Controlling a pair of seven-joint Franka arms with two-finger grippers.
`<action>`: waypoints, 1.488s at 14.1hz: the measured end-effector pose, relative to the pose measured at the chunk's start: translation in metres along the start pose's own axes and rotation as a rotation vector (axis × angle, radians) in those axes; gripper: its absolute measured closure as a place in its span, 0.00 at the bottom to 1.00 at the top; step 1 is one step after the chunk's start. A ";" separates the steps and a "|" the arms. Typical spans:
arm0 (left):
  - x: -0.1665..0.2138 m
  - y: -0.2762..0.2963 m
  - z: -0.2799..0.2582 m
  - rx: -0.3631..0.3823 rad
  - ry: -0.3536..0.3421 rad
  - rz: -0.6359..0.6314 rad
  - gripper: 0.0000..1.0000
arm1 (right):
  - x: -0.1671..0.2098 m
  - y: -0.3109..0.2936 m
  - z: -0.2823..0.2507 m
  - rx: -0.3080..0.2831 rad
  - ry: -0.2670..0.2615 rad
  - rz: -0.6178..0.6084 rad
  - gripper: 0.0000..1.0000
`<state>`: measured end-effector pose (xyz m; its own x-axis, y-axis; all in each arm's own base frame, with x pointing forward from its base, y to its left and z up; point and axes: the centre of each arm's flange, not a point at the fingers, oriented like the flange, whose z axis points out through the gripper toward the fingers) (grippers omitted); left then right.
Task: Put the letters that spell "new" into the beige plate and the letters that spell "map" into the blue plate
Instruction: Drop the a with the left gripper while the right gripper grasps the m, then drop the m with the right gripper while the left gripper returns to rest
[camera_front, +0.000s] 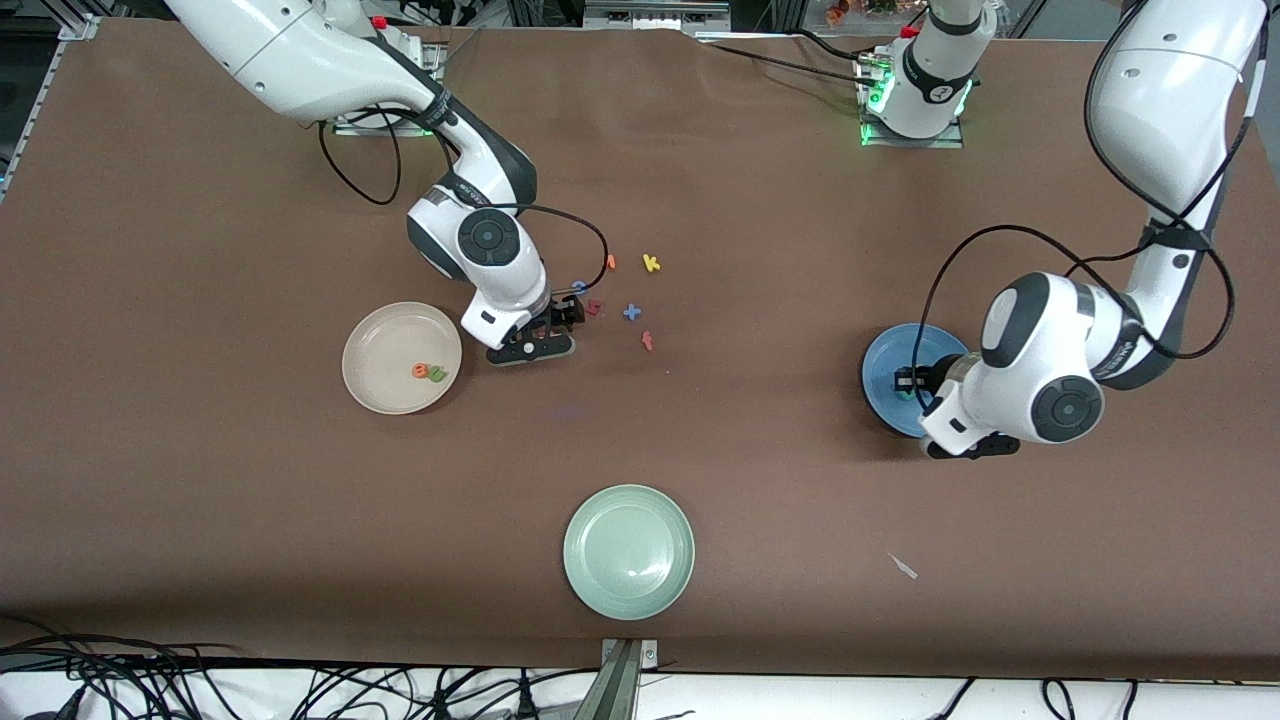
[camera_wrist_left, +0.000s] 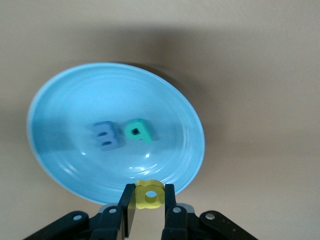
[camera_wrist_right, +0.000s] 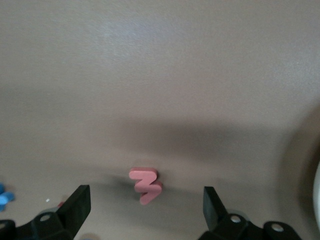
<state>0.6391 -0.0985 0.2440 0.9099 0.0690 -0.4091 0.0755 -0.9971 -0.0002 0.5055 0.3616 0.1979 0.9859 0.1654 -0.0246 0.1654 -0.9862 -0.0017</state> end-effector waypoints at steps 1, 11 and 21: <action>0.002 0.005 0.011 -0.003 -0.003 0.007 0.72 | -0.002 -0.001 0.004 -0.007 0.001 0.003 0.00; 0.013 -0.001 0.007 -0.028 0.049 -0.004 0.11 | -0.007 -0.008 0.023 -0.015 0.009 -0.033 0.15; -0.118 -0.009 -0.246 0.042 0.338 -0.039 0.00 | -0.006 -0.009 0.024 -0.019 0.023 -0.050 0.56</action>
<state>0.6316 -0.0904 0.5172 0.9910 0.1059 -0.0821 0.1020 -0.9935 -0.0506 0.4972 0.3696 0.1742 0.9766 0.2151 -0.0022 0.2152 -0.9764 0.0167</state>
